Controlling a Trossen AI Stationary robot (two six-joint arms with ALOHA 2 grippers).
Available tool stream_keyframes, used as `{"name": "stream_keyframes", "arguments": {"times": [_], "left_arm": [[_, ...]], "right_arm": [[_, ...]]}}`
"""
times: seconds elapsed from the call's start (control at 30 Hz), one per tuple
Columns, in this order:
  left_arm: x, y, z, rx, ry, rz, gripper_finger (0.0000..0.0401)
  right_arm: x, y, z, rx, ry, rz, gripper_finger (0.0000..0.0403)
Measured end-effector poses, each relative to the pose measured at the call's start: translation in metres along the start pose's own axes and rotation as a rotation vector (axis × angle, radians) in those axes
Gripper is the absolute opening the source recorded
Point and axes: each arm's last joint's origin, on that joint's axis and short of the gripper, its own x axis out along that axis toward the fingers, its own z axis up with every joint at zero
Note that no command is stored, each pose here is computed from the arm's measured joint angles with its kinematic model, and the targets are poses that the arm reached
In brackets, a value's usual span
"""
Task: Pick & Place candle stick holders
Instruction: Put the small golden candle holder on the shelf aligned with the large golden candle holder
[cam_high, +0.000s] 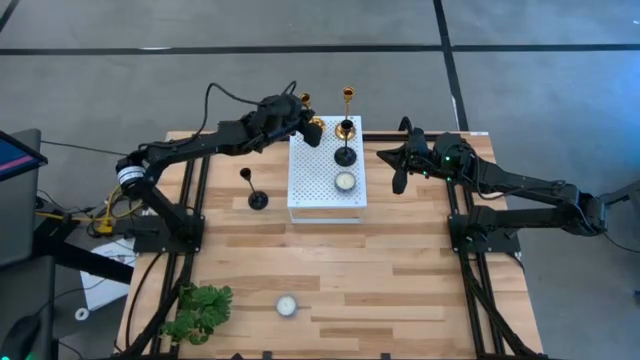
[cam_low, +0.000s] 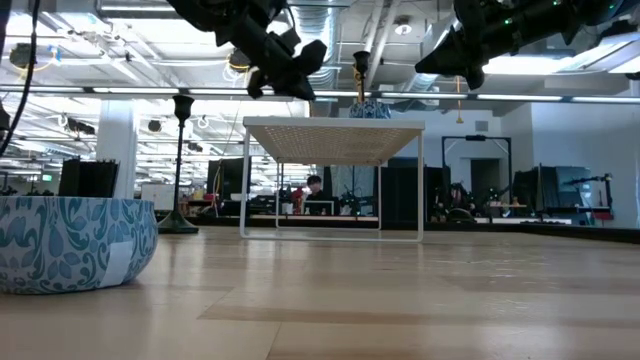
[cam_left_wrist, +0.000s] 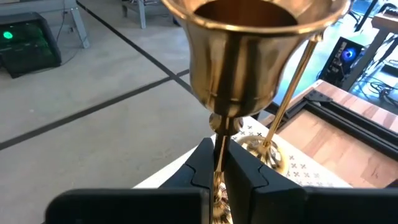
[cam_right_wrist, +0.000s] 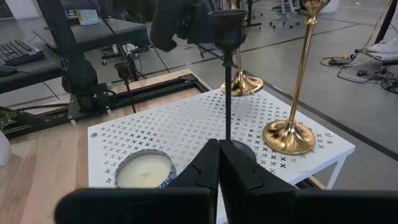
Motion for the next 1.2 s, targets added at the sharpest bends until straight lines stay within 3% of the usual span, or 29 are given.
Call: {"name": "stream_keyframes", "arguments": {"times": [1.2], "left_arm": [[0.0066, 0.0052, -0.0095, -0.004, 0.061, 0.067, 0.0015]], "right_arm": [[-0.0002, -0.0003, -0.0038, 0.0, 0.039, -0.003, 0.0]]}}
